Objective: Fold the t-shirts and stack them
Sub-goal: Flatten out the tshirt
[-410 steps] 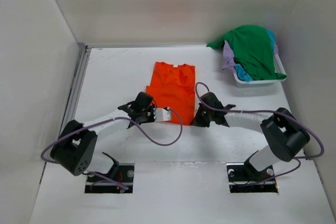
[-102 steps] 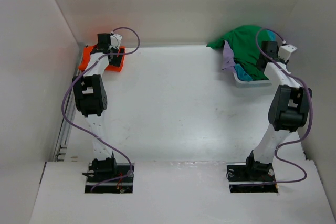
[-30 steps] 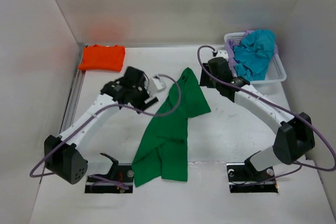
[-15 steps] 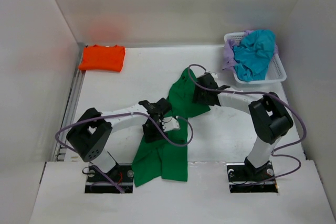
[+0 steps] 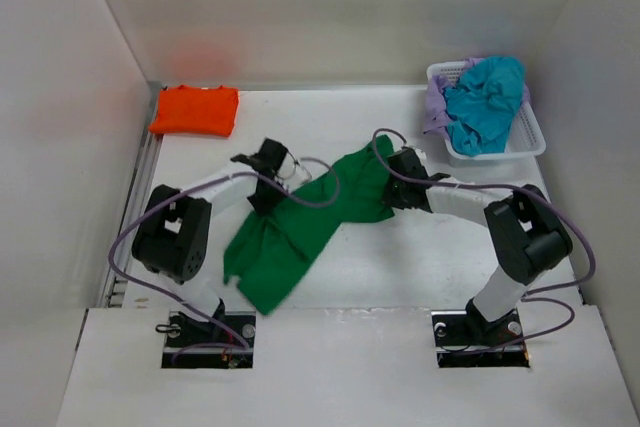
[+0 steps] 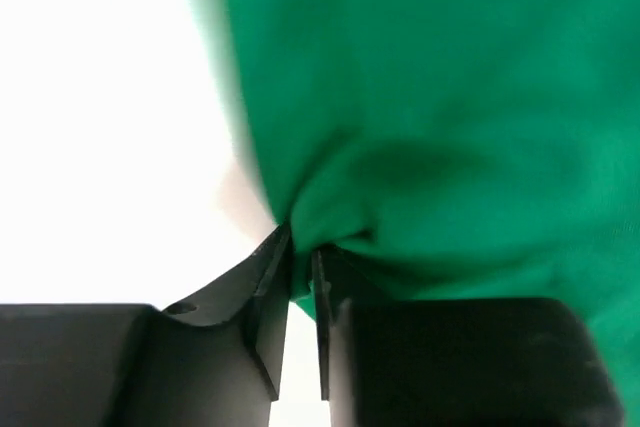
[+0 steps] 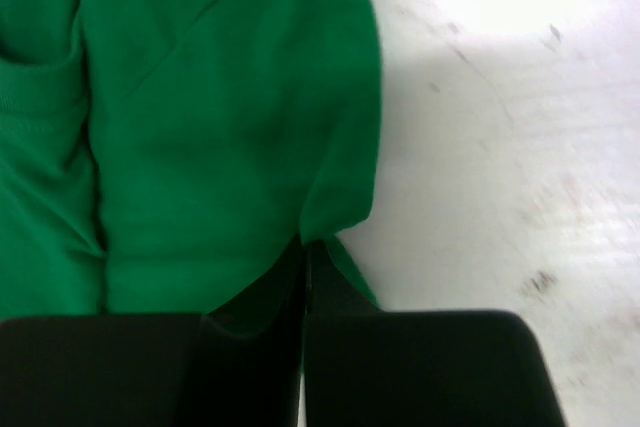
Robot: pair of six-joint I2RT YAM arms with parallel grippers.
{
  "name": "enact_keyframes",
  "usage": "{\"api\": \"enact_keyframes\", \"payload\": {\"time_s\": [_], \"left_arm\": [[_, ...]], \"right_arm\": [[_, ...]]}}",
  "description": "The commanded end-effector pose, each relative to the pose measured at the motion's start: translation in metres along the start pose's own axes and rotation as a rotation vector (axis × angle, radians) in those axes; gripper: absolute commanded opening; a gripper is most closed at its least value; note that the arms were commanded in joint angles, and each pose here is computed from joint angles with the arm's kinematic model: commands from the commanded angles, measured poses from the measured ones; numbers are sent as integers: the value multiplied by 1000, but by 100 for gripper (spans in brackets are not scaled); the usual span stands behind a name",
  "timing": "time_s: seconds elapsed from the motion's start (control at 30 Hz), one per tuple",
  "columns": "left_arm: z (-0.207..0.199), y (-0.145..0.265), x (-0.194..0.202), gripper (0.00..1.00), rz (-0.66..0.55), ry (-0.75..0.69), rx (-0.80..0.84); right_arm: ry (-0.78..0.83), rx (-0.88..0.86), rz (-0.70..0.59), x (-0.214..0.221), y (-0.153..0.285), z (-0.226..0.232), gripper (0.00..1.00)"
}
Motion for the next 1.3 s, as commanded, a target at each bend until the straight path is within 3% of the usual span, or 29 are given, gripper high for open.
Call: {"api": "enact_keyframes", "payload": {"time_s": [0.0, 0.07, 0.17, 0.3, 0.43, 0.63, 0.8, 1.0, 1.27], "left_arm": [[104, 26, -40, 17, -175, 133, -294], [133, 35, -52, 29, -222, 178, -328], [159, 50, -66, 56, -272, 193, -359], [158, 73, -50, 64, -281, 172, -369], [139, 79, -5, 64, -238, 153, -298], [111, 47, 49, 63, -94, 242, -58], [111, 31, 61, 61, -99, 368, 77], [98, 12, 69, 57, -34, 404, 203], [90, -7, 85, 53, 51, 417, 217]], "right_arm": [[-21, 50, 44, 19, 12, -24, 0], [-16, 58, 60, 28, 15, -30, 0], [-17, 66, 80, 36, 16, -34, 0], [-4, 33, 75, 42, 22, -26, 4], [11, 5, 60, 40, 27, -18, 7], [22, -5, 54, 39, 28, -16, 9], [23, -3, 51, 40, 31, -18, 10], [14, 6, 51, 45, 30, -23, 11], [14, 8, 41, 46, 38, -28, 19]]}}
Point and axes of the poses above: each gripper's point midway between its finger pads, its own y axis back along the fingers, its own z axis along the line the jaws close on, x = y × z, the point moved 6 cm from there along y, back along the fingers, and after that the axes turned 1 degree about -y, right-handed, at the moved point
